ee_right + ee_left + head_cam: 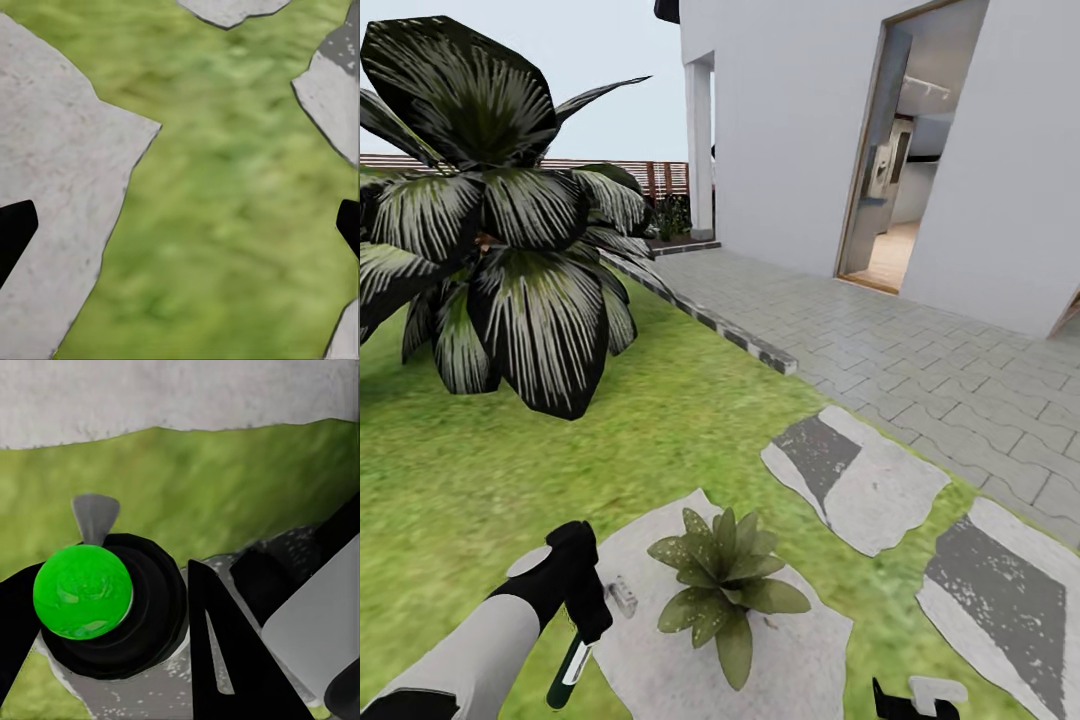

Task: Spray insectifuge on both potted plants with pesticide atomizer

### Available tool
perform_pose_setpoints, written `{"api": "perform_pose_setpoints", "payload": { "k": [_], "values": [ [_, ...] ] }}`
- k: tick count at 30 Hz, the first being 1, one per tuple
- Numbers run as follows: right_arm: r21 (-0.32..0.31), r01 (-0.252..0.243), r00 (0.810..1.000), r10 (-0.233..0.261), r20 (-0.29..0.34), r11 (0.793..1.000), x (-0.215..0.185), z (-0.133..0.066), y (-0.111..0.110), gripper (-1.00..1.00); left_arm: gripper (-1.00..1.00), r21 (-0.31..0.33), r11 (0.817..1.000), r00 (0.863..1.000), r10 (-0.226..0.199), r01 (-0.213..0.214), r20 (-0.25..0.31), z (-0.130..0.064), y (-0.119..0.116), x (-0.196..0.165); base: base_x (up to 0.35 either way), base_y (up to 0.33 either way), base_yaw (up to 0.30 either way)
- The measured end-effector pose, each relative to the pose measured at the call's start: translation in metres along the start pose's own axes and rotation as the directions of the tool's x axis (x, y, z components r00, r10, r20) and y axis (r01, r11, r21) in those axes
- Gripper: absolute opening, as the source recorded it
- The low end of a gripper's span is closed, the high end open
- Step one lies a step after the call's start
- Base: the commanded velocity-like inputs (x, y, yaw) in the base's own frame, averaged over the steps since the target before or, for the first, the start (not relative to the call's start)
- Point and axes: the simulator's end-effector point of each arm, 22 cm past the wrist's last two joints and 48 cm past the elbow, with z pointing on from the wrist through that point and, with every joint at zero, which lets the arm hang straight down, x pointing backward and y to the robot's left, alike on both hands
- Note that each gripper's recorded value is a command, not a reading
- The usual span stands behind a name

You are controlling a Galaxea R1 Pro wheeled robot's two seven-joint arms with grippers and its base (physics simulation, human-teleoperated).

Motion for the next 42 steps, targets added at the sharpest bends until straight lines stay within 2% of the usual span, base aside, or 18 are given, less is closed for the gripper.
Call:
{"api": "perform_pose_setpoints", "payload": {
  "k": [7,20,27,38,42],
  "values": [
    [-0.001,-0.001,1.000,0.001,-0.001,1.000,0.0003,0.0001,0.0009,1.00,-1.00,0.001,1.000,1.000,0.001,-0.001,0.001,0.0003,-0.0006,-0.0009,-0.025,-0.121,0.014],
    [-0.001,-0.002,1.000,0.002,-0.001,1.000,0.0002,0.0001,0.0010,1.00,-1.00,0.001,1.000,1.000,-0.002,0.002,0.001,-0.0002,0.0000,-0.0003,-0.002,-0.002,0.252],
    [-0.001,-0.001,1.000,0.001,-0.001,1.000,0.0003,0.0000,0.0009,1.00,-1.00,0.003,1.000,1.000,0.000,0.000,0.002,-0.0001,-0.0013,-0.0016,0.030,-0.030,0.021],
    [0.000,-0.001,1.000,0.001,-0.001,1.000,0.0005,0.0002,0.0007,1.00,-1.00,0.004,1.000,1.000,0.002,-0.002,0.003,0.0003,-0.0021,-0.0027,0.007,-0.208,0.000],
    [-0.001,-0.002,1.000,0.002,-0.001,1.000,0.0004,0.0001,0.0009,1.00,-1.00,0.004,1.000,1.000,0.000,0.000,0.003,-0.0001,-0.0015,-0.0019,-0.014,-0.013,0.192]
  ]
}}
